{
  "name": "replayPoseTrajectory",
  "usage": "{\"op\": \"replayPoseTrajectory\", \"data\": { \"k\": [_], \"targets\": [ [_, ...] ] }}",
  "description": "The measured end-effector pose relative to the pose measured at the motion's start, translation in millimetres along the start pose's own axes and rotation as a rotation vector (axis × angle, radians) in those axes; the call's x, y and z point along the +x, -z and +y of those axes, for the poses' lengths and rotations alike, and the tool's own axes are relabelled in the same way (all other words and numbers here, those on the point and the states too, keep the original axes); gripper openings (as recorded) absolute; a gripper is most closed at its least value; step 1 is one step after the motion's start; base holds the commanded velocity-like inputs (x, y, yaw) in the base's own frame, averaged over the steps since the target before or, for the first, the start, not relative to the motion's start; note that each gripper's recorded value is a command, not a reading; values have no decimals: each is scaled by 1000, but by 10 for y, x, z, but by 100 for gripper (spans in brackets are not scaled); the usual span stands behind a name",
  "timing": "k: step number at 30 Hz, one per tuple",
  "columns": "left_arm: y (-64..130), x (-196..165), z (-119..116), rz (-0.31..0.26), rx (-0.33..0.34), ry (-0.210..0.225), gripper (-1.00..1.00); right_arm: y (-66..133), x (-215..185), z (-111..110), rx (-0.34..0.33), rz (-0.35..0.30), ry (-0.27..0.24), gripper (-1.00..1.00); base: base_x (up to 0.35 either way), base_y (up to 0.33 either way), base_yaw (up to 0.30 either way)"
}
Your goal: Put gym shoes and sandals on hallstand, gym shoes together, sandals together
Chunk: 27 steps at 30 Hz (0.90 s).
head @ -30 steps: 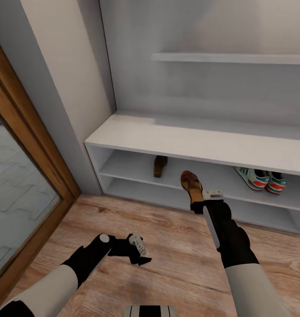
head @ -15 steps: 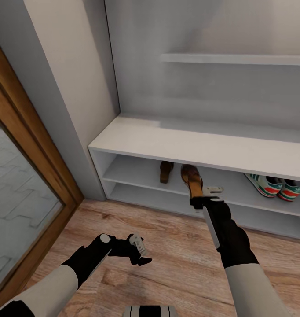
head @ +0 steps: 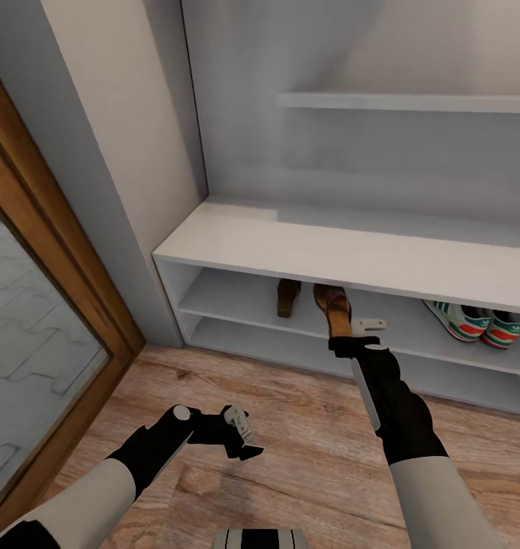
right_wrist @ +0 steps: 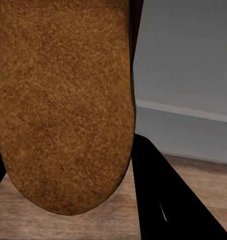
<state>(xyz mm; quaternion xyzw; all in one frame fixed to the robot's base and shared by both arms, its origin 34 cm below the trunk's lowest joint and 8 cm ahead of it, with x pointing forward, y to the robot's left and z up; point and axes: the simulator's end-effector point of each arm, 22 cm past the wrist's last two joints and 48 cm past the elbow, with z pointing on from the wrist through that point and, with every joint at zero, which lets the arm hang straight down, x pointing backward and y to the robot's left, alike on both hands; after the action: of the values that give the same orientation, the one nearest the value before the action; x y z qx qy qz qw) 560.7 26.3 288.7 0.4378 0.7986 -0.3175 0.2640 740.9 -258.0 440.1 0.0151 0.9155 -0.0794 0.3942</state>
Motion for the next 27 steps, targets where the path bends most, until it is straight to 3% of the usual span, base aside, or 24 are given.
{"op": "replayPoseTrajectory", "data": {
  "k": [10, 27],
  "targets": [
    [0, 0, 0, 0, 0, 0, 100, -194, 242, 75, -10, 2, 0, -100, 0, 0, 0],
    [0, 1, -1, 1, 0, 0, 100, -215, 284, 83, -11, 7, 1, -100, 0, 0, 0]
  ]
}}
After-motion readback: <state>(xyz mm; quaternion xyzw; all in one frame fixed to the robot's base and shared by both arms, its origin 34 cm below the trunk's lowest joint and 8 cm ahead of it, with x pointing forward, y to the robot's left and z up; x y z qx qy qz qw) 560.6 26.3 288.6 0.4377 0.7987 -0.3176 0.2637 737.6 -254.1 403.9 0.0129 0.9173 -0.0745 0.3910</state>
